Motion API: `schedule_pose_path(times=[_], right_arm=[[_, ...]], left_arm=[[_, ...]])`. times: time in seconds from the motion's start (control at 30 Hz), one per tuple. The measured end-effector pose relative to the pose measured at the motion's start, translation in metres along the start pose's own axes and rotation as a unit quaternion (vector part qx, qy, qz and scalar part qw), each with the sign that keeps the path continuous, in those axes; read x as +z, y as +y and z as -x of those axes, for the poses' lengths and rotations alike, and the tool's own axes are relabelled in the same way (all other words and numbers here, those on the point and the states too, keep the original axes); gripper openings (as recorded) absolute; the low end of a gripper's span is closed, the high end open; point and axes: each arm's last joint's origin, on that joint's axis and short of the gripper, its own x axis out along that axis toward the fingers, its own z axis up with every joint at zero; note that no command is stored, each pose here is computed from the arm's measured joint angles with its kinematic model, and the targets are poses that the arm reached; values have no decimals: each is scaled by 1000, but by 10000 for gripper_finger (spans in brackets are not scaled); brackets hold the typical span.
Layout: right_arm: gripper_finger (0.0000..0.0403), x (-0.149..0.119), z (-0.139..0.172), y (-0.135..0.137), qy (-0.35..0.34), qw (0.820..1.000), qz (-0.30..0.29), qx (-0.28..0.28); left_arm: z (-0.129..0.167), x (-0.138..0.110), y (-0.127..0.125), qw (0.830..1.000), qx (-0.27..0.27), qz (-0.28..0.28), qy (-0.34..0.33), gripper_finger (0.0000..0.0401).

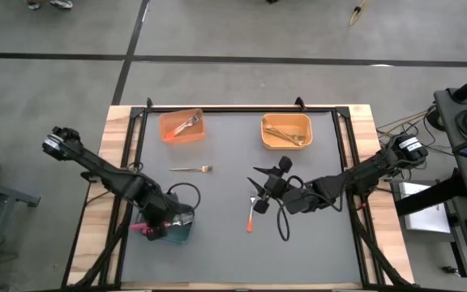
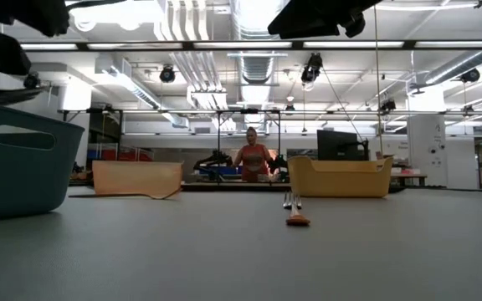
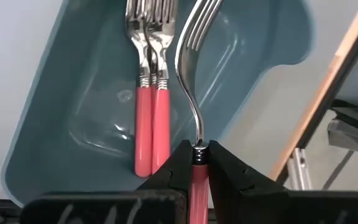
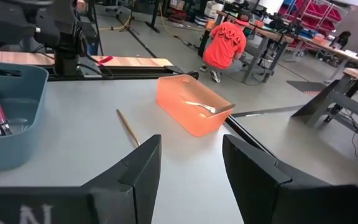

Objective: Sort silverware by color (type)
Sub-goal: Put the pink fork into the blue bin

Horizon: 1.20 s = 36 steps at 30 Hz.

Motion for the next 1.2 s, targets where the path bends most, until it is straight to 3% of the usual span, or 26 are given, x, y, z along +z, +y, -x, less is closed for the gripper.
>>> schedule_pose_path(times=[0.73, 1.2], right_arm=[[159, -1, 0, 0, 1, 1000, 3, 0], [158, -2, 0, 0, 7, 1000, 10, 0]], left_arm=[[-22, 6, 1, 1000, 2, -9, -5, 15], [-59, 21, -1, 997, 69, -10, 38, 16]])
